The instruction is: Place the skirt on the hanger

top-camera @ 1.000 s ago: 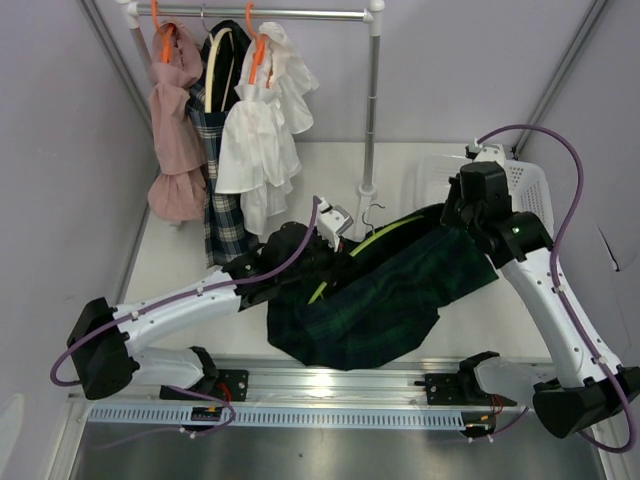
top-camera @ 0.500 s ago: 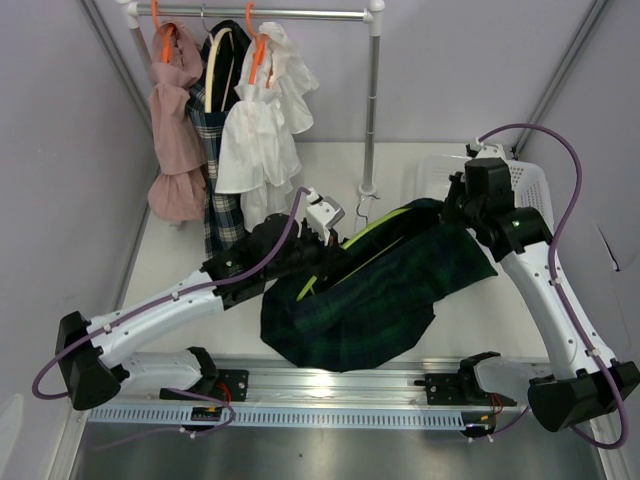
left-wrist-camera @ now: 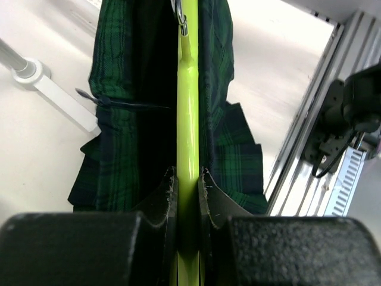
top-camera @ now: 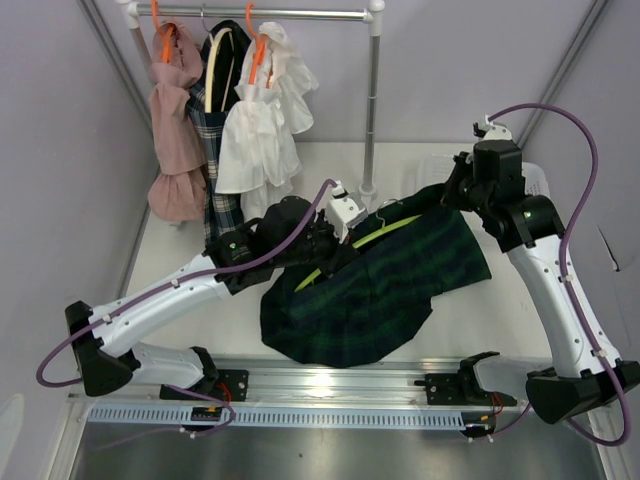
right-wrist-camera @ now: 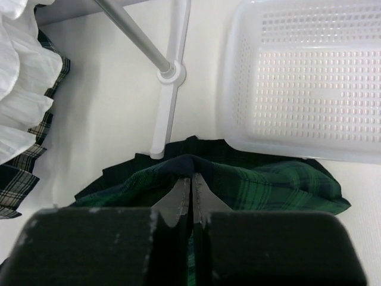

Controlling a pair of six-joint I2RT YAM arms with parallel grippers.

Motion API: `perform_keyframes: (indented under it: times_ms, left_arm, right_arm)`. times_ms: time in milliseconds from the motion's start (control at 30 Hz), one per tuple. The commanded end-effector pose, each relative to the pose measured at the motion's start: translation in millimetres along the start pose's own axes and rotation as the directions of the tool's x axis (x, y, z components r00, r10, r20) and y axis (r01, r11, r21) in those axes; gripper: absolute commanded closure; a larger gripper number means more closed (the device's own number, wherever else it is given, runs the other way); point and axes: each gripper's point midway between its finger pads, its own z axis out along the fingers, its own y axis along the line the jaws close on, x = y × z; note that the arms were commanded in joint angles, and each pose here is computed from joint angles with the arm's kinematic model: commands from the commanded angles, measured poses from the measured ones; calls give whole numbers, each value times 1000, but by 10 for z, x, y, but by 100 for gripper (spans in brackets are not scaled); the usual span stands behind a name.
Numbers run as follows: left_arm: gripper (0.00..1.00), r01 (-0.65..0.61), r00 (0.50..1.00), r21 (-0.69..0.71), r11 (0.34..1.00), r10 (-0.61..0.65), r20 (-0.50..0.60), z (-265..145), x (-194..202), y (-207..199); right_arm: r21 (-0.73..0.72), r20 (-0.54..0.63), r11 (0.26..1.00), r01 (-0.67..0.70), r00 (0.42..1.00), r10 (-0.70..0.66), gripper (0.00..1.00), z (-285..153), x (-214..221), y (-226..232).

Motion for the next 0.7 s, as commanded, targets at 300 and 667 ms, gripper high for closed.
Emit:
perform_keyframes:
  times_ms: [300,667]
  left_arm:
    - [100,-19,1000,-82,996,19,-3,-269,-187,107]
    - [100,-10,999,-74,997,14,47,-388,-460,74]
  right_arm:
    - [79,102,997,-7,995,-1,100,-46,-207,-149]
    - [61,110,998,-9,994,2,96,-87,-195,-144]
